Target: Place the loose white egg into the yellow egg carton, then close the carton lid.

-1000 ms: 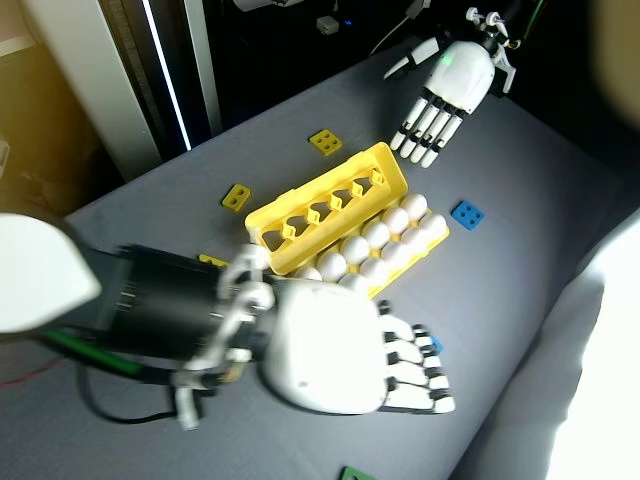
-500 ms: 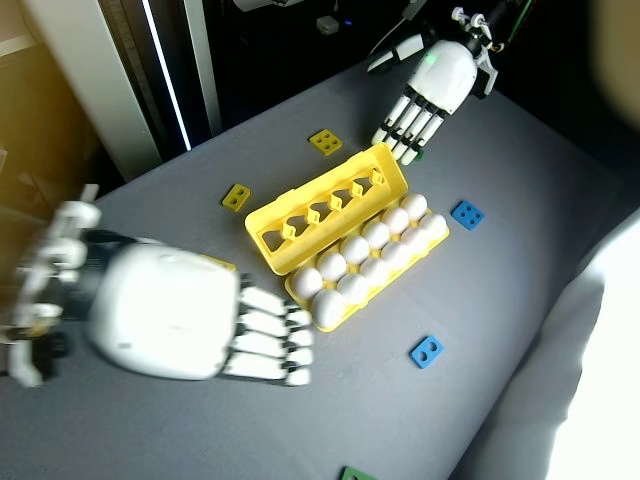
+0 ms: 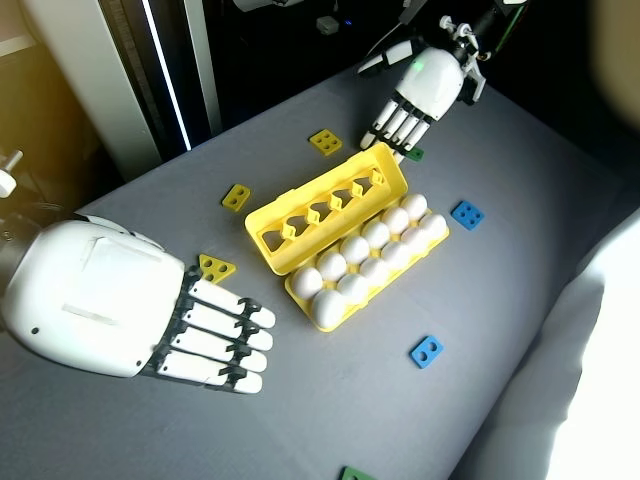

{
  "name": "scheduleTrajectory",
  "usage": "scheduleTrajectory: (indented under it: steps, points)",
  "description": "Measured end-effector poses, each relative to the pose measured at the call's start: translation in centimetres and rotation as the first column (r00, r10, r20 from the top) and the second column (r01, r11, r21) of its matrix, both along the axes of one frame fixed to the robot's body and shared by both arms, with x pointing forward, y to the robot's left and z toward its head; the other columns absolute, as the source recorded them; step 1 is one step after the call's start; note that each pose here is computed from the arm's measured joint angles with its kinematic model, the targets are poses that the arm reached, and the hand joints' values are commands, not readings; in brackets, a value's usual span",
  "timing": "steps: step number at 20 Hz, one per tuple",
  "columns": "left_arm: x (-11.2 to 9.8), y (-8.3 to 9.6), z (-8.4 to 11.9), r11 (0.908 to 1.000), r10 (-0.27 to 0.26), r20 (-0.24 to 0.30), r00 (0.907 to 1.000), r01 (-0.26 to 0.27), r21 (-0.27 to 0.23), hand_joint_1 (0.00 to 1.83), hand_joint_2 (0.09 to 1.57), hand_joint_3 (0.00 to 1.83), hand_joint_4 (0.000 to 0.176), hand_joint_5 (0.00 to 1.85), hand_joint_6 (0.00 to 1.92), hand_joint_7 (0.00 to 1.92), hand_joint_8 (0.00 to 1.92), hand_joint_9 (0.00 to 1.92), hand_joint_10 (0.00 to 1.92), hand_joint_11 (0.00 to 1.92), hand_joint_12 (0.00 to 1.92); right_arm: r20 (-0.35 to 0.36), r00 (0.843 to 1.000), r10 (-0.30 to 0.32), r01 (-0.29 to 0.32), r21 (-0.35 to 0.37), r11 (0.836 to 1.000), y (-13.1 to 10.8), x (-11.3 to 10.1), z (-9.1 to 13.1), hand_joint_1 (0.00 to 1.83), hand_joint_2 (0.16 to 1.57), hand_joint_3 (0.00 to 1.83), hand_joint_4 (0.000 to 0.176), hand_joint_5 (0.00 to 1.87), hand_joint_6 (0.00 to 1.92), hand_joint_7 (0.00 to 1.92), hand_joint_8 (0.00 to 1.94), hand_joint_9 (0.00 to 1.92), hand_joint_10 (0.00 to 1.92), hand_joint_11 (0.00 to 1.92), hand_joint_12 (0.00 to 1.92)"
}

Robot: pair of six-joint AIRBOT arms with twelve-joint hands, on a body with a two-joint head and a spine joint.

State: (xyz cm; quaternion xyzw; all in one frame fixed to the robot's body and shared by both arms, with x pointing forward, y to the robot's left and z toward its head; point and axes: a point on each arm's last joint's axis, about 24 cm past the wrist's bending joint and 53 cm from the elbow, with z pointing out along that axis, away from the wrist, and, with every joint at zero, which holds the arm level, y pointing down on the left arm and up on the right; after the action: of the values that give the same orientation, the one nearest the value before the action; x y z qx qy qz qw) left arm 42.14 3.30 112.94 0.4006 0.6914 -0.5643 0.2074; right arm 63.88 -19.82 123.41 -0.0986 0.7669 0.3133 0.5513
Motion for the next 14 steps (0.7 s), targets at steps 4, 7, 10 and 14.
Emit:
scheduleTrajectory:
  steps: [4,7,10,14]
  points:
    - [-0.1,-0.7,0.2,0.9999,-0.002,0.004,1.0000,0.002,-0.010,0.00,1.10,0.02,0.000,0.07,0.00,0.03,0.00,0.02,0.00,0.00,0.04,-0.006,1.000,0.014,-0.014,0.000,1.000,0.5,-0.5,-0.2,0.56,0.90,0.00,0.000,0.02,0.00,0.01,0.00,0.00,0.00,0.00,0.00]
    - [0.1,-1.4,0.9,0.9995,-0.001,0.006,1.0000,0.001,-0.032,0.00,1.15,0.00,0.000,0.08,0.00,0.06,0.00,0.04,0.00,0.00,0.14,-0.007,1.000,-0.001,0.001,-0.005,1.000,0.2,-0.3,-0.3,0.55,0.92,0.01,0.000,0.01,0.00,0.00,0.00,0.00,0.00,0.00,0.00]
    - [0.0,-1.6,0.8,0.9995,-0.009,0.008,0.9999,0.009,-0.032,0.00,1.13,0.00,0.000,0.11,0.00,0.07,0.00,0.06,0.00,0.00,0.15,-0.007,1.000,-0.003,0.003,-0.005,1.000,0.1,-0.3,-0.2,0.61,0.91,0.00,0.000,0.02,0.00,0.00,0.00,0.00,0.00,0.00,0.00]
    - [-0.7,-2.1,1.0,0.9993,-0.021,0.012,0.9997,0.021,-0.032,0.00,1.10,0.00,0.000,0.15,0.00,0.12,0.00,0.11,0.00,0.00,0.25,-0.007,1.000,-0.002,0.002,-0.005,1.000,0.1,-0.3,-0.2,0.59,0.91,0.00,0.000,0.01,0.00,0.00,0.00,0.00,0.00,0.00,0.00]
